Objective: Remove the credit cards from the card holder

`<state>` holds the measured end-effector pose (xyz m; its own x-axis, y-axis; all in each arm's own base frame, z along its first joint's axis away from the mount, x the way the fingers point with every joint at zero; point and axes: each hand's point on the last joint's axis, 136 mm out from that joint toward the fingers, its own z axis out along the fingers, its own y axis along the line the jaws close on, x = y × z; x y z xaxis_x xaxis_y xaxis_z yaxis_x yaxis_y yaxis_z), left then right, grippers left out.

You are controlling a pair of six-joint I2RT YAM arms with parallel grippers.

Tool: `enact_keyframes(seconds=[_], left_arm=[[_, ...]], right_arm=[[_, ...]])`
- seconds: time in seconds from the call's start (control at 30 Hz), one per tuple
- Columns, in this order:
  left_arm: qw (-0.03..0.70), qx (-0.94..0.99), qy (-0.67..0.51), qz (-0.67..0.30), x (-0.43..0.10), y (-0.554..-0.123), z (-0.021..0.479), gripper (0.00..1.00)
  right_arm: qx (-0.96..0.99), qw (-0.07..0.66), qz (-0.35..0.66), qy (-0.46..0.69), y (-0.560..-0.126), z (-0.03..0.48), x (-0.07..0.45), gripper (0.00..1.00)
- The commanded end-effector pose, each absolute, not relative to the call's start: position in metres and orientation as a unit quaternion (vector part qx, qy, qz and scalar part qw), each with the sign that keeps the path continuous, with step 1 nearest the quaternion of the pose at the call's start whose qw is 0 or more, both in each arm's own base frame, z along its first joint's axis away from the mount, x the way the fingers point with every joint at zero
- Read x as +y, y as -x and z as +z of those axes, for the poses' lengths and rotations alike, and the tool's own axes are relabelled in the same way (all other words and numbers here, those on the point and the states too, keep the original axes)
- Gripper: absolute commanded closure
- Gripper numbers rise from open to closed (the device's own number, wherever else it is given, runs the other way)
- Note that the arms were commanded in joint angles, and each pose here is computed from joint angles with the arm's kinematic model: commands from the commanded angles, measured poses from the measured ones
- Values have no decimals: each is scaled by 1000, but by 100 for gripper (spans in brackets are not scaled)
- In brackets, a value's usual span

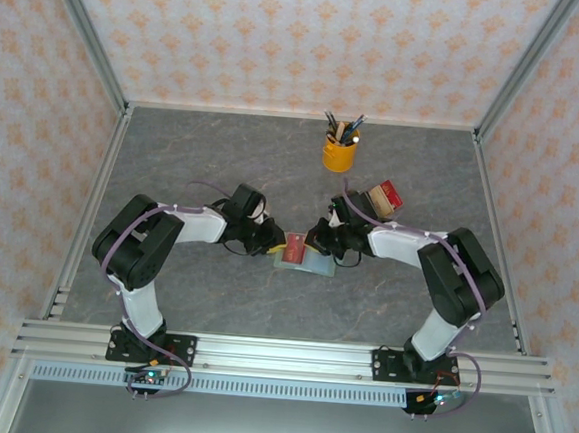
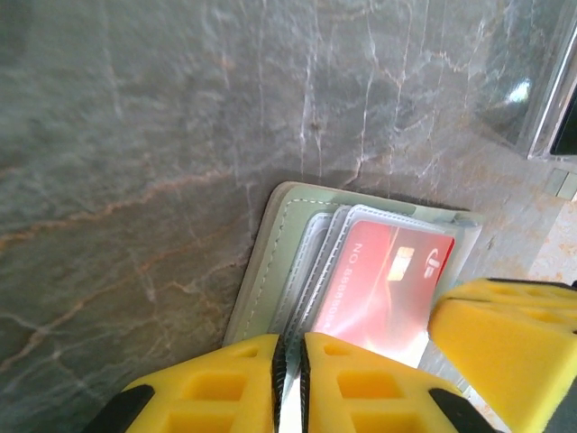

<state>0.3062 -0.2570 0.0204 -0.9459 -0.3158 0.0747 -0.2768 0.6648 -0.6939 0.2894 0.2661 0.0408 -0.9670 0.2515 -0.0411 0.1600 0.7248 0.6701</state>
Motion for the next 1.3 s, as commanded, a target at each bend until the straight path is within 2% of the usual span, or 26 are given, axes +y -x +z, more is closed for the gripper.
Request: enact_keyframes(seconds=[0.0,0.3,0.77,0.97,1.27], left_arm=[[-26,929,171,-327,-247,-275,-6,84],[-26,927,148,-343,-261,-277,1,85],[-21,929,110,-351,-279,-279,10,92],[-30,953,129,-272,-253,-270,-15,99],[-39,969,159,-184,-217,-256,-41,100]], right_arm=[[933,52,338,-110,-286,29,261,84],[938,37,326,-111,-283,15,259,77],[937,29,331,-112,-283,7,262,74],[930,39,348,-109,-284,15,257,70],[931,51,355,-74,-276,32,242,77]])
